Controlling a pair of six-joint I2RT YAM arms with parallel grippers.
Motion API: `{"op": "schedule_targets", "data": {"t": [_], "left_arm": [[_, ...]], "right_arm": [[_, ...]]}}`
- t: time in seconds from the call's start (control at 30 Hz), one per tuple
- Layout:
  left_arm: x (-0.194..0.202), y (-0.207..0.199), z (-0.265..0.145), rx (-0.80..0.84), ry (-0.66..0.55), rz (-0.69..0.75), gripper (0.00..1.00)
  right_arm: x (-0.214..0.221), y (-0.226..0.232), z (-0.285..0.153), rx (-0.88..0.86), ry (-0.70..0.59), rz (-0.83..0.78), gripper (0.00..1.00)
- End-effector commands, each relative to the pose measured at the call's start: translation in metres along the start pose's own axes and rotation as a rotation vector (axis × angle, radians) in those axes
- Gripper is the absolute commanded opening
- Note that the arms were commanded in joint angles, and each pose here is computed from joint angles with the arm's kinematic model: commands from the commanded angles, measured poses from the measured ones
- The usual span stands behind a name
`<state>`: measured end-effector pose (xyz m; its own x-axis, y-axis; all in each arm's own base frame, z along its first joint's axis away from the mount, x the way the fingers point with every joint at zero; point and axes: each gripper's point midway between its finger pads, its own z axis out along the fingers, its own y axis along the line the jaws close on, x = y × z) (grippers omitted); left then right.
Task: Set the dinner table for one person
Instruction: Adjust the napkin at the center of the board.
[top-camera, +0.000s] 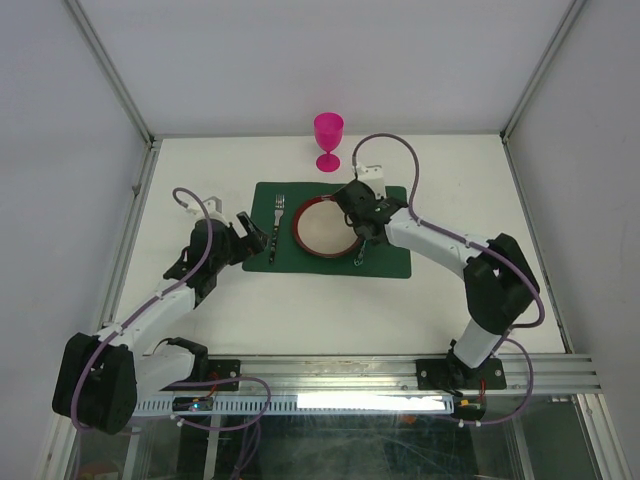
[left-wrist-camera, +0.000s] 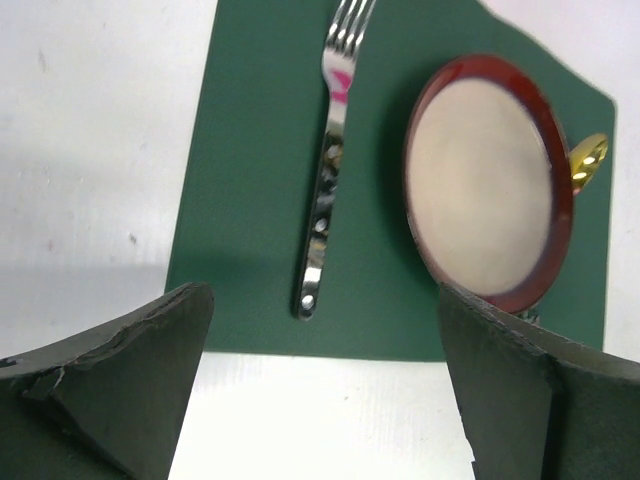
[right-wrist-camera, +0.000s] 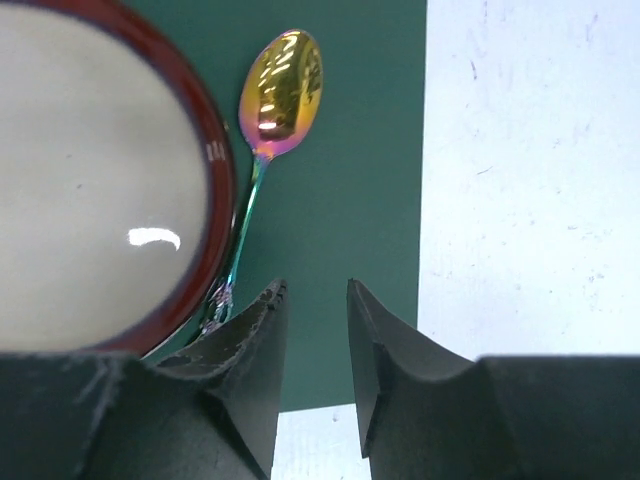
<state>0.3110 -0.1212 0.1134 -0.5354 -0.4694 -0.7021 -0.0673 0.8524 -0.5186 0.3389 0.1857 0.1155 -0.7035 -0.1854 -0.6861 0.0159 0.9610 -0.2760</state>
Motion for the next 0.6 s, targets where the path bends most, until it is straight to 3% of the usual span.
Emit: {"op": "schedule_targets", "data": {"t": [0.0, 0.4, 0.57], "left_arm": [[0.007, 0.011, -0.003, -0.02, -0.001, -0.023, 0.98], [0.019, 0.002, -0.002, 0.068, -0.002, -0.084, 0.96], [0.024, -0.002, 0.004, 0.096, 0.018, -0.093, 0.83]], "right_arm": [[-0.027, -0.011, 0.005, -0.004, -0.052, 0.058, 0.33], [-0.026, -0.018, 0.035, -0.02, -0.01, 0.08, 0.33], [-0.019, -0.016, 0.038, -0.028, 0.005, 0.072, 0.33]]}}
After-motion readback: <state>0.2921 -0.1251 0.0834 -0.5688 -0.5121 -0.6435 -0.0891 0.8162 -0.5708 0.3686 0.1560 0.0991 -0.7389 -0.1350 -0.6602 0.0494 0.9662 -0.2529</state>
